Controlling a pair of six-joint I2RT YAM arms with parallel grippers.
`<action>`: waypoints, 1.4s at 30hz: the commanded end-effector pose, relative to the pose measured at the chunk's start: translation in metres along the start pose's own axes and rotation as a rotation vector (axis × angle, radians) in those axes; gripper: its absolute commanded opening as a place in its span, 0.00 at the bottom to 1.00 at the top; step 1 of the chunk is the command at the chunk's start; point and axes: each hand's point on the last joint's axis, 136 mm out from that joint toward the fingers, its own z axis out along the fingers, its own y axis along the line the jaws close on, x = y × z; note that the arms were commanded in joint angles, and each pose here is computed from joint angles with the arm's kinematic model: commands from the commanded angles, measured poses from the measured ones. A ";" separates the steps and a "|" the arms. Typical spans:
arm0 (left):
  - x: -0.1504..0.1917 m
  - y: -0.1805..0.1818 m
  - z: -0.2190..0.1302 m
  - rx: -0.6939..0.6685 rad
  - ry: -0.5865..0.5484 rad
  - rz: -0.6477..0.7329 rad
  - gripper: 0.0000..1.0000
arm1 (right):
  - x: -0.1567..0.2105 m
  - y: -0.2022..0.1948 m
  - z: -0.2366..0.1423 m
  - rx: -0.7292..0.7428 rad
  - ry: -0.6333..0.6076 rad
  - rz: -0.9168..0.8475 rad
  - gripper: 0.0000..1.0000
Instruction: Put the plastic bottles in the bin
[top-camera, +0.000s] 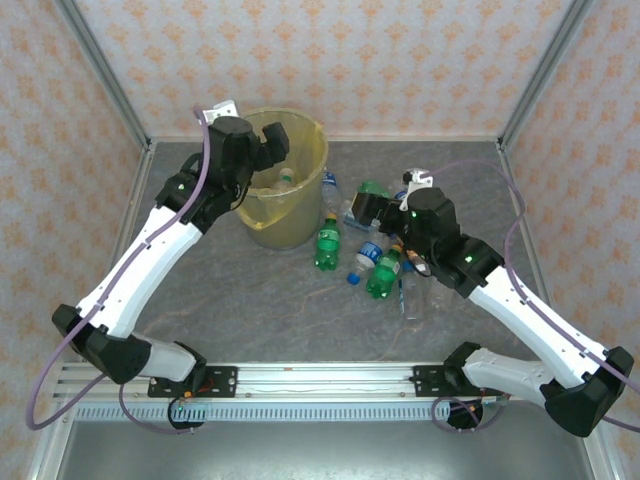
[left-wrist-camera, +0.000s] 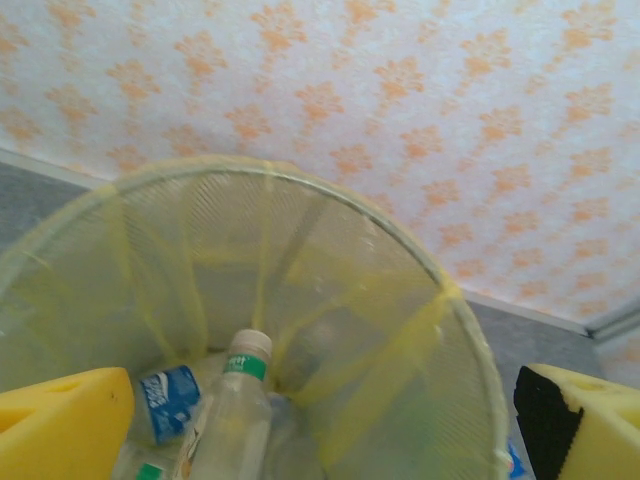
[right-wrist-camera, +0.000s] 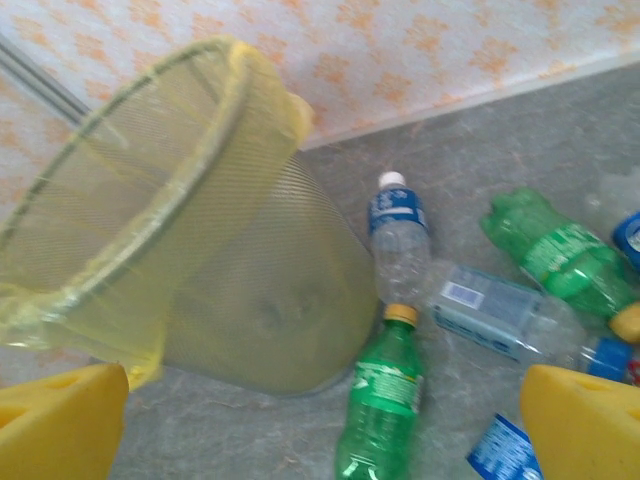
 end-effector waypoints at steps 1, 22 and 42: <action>0.004 -0.019 -0.011 0.106 0.002 -0.070 0.99 | 0.017 -0.033 -0.007 0.133 0.021 0.027 1.00; 0.041 -0.061 -0.023 0.300 0.109 -0.085 0.99 | 0.178 -0.144 -0.038 0.432 0.381 0.235 0.62; 0.033 -0.057 -0.028 0.283 0.084 -0.062 0.99 | 0.201 -0.171 -0.034 0.571 0.436 0.194 0.73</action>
